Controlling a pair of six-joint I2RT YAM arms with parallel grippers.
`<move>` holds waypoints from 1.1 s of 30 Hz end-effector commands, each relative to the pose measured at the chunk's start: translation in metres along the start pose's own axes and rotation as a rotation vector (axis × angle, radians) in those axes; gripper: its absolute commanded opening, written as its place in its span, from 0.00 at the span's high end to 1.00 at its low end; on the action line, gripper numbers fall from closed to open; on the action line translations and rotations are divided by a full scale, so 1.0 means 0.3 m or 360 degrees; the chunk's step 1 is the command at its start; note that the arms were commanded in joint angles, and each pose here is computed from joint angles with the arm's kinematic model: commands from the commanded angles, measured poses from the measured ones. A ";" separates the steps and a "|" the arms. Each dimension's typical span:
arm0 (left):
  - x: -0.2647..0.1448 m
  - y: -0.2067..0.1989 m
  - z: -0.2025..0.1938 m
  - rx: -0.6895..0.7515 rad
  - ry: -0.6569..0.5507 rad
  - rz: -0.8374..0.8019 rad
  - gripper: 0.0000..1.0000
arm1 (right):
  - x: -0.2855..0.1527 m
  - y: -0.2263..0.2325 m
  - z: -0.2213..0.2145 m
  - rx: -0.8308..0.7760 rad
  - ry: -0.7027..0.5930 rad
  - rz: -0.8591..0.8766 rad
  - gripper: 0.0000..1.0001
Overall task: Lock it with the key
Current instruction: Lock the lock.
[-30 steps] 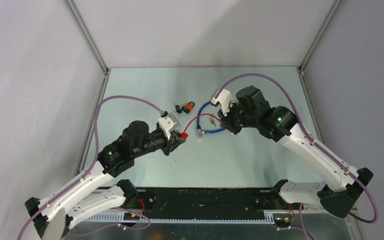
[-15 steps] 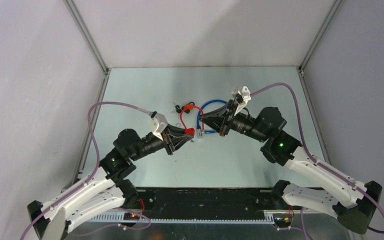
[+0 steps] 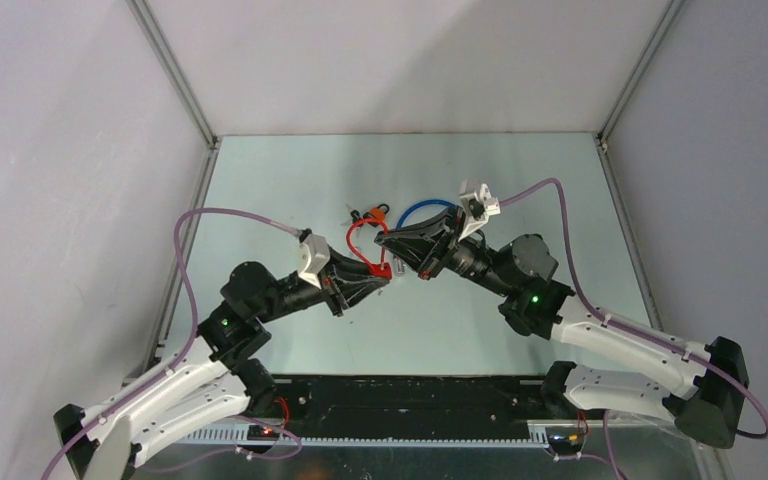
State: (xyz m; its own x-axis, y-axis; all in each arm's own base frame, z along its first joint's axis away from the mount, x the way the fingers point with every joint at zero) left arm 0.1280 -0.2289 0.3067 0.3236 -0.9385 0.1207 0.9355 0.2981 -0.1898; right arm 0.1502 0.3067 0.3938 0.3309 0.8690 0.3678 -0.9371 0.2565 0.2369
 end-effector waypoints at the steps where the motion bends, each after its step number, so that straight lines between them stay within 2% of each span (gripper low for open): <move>1: -0.002 -0.023 0.029 0.0060 -0.0055 -0.0071 1.00 | 0.016 0.028 0.061 -0.0071 -0.0147 0.0040 1.00; 15: -0.024 -0.041 0.070 0.0073 -0.0123 -0.0076 1.00 | -0.003 -0.005 -0.016 -0.0173 0.0017 -0.0014 1.00; 19: -0.023 -0.005 0.085 0.0021 -0.0167 0.0066 1.00 | -0.005 0.010 -0.043 -0.0229 0.0076 0.0060 1.00; 27: -0.021 0.047 0.115 -0.0067 -0.0232 0.0271 1.00 | -0.032 0.066 -0.131 -0.0363 0.0298 0.0334 1.00; 33: -0.023 0.034 0.145 -0.0052 -0.0261 0.0247 1.00 | -0.052 0.076 -0.228 -0.0378 0.0552 0.0363 1.00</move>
State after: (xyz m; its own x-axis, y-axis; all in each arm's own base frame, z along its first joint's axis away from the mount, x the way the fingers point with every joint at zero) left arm 0.1356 -0.2185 0.2965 0.4436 -0.8936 0.0681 0.8678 0.4094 -0.2817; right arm 0.1396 0.3156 0.3698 0.2256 0.9417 0.2496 -0.9681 0.2453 -0.0504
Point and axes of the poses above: each gripper's point midway between its finger pads, its own x axis out along the fingers, its own y axis along the line the jaws close on, z = x × y, the point moved 4 cm from there along -x, back along the fingers, and after that the axes turned 4 degrees about -x, right-handed, at the moved point
